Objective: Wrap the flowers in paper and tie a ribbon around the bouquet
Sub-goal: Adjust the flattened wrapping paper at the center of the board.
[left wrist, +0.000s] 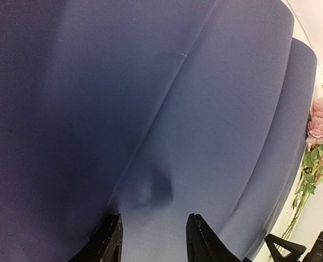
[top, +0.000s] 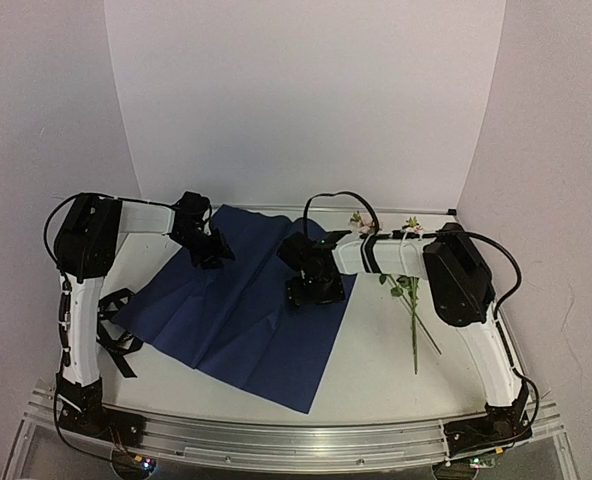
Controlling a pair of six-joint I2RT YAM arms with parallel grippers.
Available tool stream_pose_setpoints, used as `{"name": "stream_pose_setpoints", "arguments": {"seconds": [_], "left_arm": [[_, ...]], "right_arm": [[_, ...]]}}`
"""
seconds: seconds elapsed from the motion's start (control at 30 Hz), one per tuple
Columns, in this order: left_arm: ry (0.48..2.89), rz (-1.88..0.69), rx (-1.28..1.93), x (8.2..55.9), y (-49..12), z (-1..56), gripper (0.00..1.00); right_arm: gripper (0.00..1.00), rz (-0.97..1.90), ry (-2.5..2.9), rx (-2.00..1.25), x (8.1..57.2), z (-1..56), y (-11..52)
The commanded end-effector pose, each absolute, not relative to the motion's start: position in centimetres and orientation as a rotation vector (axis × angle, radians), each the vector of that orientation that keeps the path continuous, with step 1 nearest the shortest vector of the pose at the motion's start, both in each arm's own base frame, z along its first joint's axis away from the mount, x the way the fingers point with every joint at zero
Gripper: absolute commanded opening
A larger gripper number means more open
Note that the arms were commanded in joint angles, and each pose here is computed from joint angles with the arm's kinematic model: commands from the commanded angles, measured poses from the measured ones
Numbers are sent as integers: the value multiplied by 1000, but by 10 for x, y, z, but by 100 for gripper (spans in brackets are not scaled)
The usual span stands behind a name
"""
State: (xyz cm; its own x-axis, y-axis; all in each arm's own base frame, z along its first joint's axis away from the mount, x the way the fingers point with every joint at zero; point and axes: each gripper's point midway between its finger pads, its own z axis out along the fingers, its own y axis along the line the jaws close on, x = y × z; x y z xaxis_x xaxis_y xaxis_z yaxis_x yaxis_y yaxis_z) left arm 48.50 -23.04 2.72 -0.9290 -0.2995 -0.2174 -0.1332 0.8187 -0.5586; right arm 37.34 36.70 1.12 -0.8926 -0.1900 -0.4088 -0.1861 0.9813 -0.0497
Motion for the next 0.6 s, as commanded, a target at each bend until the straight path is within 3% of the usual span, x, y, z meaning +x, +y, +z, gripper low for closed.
{"name": "stream_pose_setpoints", "arguments": {"seconds": [0.0, 0.13, 0.33, 0.57], "left_arm": [[2784, -651, -352, 483, -207, -5, 42], [2792, -649, -322, 483, -207, -4, 42], [2811, -638, -304, 474, -204, -8, 42], [2801, -612, -263, 481, -203, -4, 43]], "right_arm": [[84, -81, 2767, -220, 344, 7, 345], [79, -118, 2814, -210, 309, 1, 332], [78, -135, 2868, -200, 266, -8, 325], [78, -61, 2822, -173, 267, 20, 332]]}}
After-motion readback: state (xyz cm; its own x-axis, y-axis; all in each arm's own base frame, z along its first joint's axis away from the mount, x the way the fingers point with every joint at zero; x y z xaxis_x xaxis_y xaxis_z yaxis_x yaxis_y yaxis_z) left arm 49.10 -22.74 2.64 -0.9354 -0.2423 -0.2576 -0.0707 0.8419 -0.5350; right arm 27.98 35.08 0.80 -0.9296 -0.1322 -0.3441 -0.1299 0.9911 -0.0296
